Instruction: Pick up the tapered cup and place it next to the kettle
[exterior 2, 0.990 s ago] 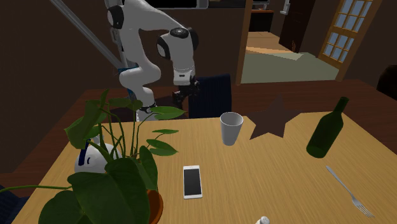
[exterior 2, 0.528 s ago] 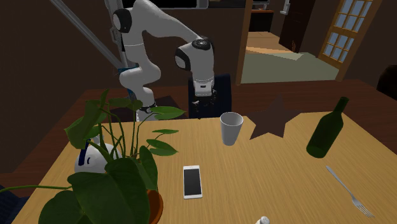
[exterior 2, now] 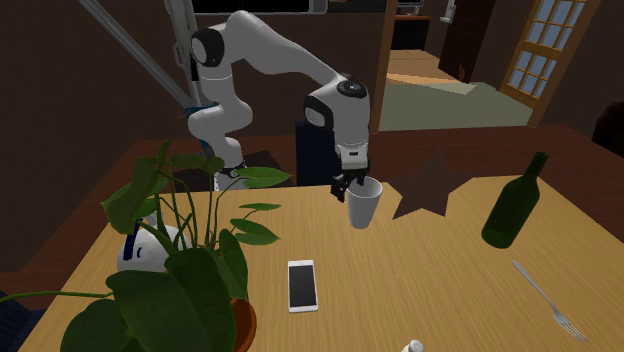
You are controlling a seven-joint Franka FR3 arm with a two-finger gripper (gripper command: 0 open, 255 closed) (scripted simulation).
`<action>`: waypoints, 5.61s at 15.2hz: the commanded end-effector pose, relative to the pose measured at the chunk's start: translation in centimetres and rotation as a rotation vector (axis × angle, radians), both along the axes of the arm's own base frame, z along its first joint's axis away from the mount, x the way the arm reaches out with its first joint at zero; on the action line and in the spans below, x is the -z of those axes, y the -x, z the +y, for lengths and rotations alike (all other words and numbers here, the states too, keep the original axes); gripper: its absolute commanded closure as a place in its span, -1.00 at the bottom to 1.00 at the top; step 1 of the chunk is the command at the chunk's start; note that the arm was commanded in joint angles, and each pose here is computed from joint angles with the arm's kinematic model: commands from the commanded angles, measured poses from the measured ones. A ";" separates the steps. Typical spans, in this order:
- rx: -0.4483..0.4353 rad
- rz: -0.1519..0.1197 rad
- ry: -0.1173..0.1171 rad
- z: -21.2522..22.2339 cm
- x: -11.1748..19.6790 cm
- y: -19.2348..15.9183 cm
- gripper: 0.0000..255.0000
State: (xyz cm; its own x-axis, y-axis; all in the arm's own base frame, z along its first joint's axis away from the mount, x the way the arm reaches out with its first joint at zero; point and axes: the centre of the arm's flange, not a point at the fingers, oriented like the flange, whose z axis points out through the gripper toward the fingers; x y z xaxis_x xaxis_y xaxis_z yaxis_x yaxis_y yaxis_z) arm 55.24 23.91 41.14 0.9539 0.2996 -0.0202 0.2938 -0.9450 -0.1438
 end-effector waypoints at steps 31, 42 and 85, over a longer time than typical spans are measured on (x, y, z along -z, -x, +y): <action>-0.002 -0.001 -0.001 0.9 0.0 -0.2 1.00; -0.002 -0.001 -0.001 0.9 -5.8 -0.2 1.00; -0.002 -0.001 -0.001 -13.0 -21.4 9.9 1.00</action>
